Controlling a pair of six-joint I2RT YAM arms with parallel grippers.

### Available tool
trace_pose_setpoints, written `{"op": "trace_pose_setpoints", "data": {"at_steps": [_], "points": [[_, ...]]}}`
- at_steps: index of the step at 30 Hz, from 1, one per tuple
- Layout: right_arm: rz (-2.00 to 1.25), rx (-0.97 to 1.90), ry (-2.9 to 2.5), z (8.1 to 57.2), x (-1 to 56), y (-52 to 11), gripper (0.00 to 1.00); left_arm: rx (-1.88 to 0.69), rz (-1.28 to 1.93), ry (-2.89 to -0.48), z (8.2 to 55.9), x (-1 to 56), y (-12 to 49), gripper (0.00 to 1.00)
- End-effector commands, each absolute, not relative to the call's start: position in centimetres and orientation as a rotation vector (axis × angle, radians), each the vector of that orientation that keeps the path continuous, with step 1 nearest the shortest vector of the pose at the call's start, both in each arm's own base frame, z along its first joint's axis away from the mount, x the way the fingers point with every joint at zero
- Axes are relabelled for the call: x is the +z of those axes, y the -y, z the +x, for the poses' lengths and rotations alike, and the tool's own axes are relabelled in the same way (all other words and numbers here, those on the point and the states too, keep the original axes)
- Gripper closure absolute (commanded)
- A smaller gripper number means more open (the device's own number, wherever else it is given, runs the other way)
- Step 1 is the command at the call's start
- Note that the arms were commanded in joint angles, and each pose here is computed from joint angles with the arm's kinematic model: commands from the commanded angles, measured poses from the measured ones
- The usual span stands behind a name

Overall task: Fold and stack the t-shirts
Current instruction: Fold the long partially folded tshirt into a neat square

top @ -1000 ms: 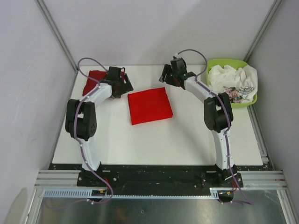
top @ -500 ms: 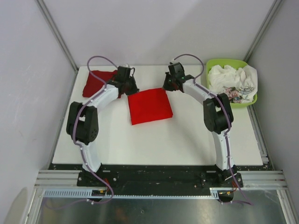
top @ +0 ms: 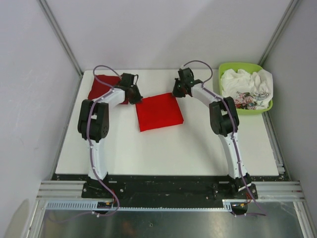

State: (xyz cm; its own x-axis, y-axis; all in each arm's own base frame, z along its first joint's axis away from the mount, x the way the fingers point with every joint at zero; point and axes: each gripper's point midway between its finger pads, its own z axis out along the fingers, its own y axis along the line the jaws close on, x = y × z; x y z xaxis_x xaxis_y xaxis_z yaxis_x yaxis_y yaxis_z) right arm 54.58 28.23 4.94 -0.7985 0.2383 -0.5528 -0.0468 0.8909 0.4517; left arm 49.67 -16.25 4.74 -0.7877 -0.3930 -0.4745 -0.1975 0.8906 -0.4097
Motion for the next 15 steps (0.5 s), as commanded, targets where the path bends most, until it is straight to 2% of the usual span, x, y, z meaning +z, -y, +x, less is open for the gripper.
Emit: {"op": "trace_pose_setpoints", "data": {"at_steps": [1, 15], "points": [[0.162, 0.642, -2.383, 56.7, 6.7, -28.4, 0.91, -0.440, -0.439, -2.410, 52.4, 6.4, 14.5, 1.00], [0.191, 0.685, -2.325, 56.9, 10.4, -27.8, 0.84, -0.362, -0.447, -2.373, 52.9, 7.4, 11.6, 1.00]]}}
